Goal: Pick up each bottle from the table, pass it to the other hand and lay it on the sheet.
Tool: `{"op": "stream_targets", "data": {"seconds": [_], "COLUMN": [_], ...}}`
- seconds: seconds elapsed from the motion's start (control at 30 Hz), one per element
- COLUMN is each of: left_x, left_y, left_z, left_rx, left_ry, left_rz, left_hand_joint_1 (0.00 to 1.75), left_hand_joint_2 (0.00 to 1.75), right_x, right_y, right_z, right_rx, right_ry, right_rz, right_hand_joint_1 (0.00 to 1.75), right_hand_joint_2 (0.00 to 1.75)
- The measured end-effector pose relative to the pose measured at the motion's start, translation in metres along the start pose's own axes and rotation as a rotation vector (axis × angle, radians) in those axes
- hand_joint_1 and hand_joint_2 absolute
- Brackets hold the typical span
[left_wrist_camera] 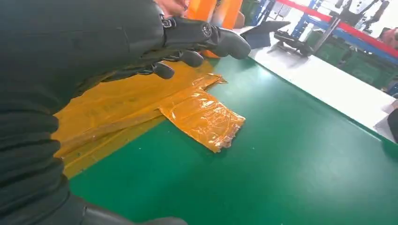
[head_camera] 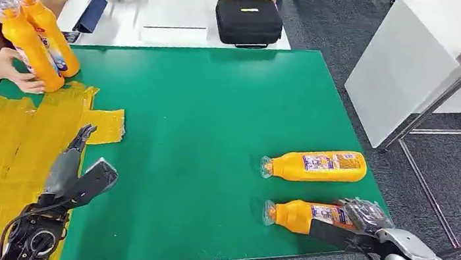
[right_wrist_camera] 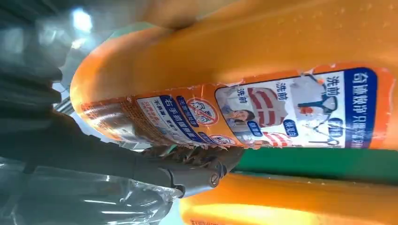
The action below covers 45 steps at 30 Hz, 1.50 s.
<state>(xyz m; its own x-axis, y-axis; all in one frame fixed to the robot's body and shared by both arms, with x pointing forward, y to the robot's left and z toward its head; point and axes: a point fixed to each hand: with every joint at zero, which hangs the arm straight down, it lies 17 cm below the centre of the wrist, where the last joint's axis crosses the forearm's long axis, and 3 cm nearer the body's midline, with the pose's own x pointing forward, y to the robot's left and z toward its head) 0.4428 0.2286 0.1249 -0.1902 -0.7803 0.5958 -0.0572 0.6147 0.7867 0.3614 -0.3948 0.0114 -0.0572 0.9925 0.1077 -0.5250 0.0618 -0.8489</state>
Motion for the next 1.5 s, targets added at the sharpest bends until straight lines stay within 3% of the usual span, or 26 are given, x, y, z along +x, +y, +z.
{"op": "stream_targets", "data": {"seconds": [0.27, 0.43, 0.57, 0.9, 1.5], "left_x": [0.003, 0.000, -0.001, -0.002, -0.003], "left_y": [-0.005, -0.007, -0.008, -0.006, -0.004], "left_z": [-0.002, 0.002, 0.003, 0.006, 0.006], "left_rx": [-0.012, -0.014, -0.016, -0.010, -0.006], "left_ry": [-0.007, 0.001, 0.005, -0.004, -0.001], "left_rz": [0.005, 0.006, 0.006, -0.008, -0.007], "left_hand_joint_1": [0.00, 0.00, 0.00, 0.00, 0.00], "left_hand_joint_2": [1.75, 1.75, 1.75, 1.75, 1.75], "right_x": [-0.006, 0.014, 0.029, 0.078, 0.088], "right_y": [0.001, -0.026, -0.025, -0.112, -0.122], "right_z": [0.003, -0.001, -0.003, 0.016, 0.020], "right_rx": [0.004, -0.187, -0.208, -0.642, -0.690], "right_ry": [0.003, -0.053, -0.084, -0.172, -0.172], "right_rz": [0.004, 0.032, 0.017, -0.131, -0.198], "right_hand_joint_1": [1.75, 1.75, 1.75, 1.75, 1.75], "right_hand_joint_2": [1.75, 1.75, 1.75, 1.75, 1.75]}}
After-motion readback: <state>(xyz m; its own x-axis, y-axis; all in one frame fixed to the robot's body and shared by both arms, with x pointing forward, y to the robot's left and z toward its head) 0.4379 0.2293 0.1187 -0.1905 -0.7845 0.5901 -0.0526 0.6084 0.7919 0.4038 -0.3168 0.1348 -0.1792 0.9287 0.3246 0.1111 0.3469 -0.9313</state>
